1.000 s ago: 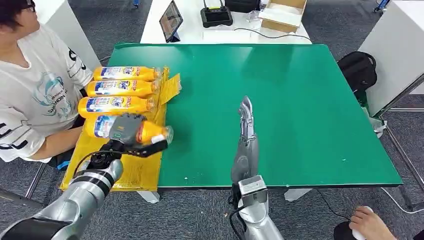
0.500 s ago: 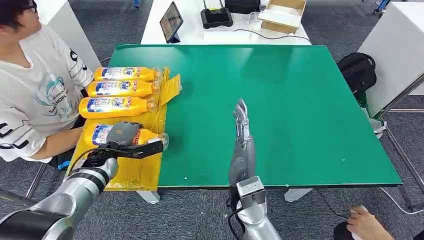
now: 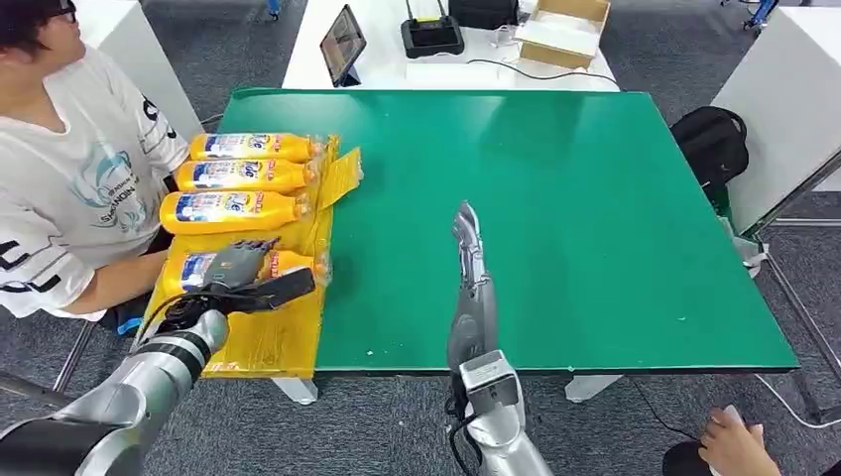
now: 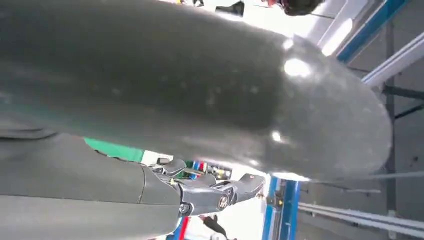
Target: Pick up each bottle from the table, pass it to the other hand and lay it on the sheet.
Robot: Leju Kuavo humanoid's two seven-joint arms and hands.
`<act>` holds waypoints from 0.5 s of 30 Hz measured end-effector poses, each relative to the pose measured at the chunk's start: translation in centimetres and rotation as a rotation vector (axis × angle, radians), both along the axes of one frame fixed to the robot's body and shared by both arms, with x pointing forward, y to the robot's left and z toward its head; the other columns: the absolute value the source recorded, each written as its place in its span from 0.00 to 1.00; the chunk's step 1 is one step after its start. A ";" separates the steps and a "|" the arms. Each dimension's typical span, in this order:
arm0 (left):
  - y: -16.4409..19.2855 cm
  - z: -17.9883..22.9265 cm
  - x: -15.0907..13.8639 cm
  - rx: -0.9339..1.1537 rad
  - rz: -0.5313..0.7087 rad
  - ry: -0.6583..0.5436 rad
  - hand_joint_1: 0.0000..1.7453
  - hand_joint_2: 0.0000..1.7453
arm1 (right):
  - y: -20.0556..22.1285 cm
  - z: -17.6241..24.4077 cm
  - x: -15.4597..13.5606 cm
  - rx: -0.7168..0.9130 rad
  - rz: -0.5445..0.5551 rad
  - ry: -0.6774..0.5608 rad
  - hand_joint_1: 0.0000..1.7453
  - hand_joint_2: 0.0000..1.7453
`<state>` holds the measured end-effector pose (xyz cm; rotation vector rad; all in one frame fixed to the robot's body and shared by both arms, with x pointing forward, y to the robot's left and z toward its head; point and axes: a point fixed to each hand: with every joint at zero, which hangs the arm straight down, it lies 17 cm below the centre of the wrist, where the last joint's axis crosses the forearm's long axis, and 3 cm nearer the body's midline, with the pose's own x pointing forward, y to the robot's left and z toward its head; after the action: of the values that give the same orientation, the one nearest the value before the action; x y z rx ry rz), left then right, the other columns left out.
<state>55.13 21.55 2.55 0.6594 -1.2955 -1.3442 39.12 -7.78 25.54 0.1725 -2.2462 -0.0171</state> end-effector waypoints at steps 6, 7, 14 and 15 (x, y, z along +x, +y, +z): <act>-0.7 0.5 0.0 -0.144 0.018 0.033 0.00 0.00 | 0.4 -0.7 0.1 -0.002 0.013 0.022 0.00 0.00; -0.7 0.7 0.0 -0.149 0.019 0.017 0.00 0.00 | 0.5 -0.8 0.2 -0.003 0.014 0.024 0.00 0.00; -2.2 2.7 -0.1 -0.377 0.034 -0.049 0.00 0.00 | 0.6 -1.6 0.3 -0.008 0.022 0.043 0.00 0.00; -2.3 3.3 -0.1 -0.448 0.052 -0.072 0.00 0.00 | 0.7 -1.7 0.3 -0.009 0.024 0.046 0.00 0.00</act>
<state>55.07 19.21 5.89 0.4269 -1.5612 -0.9470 39.41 -7.09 23.85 0.1918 -2.1982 0.0020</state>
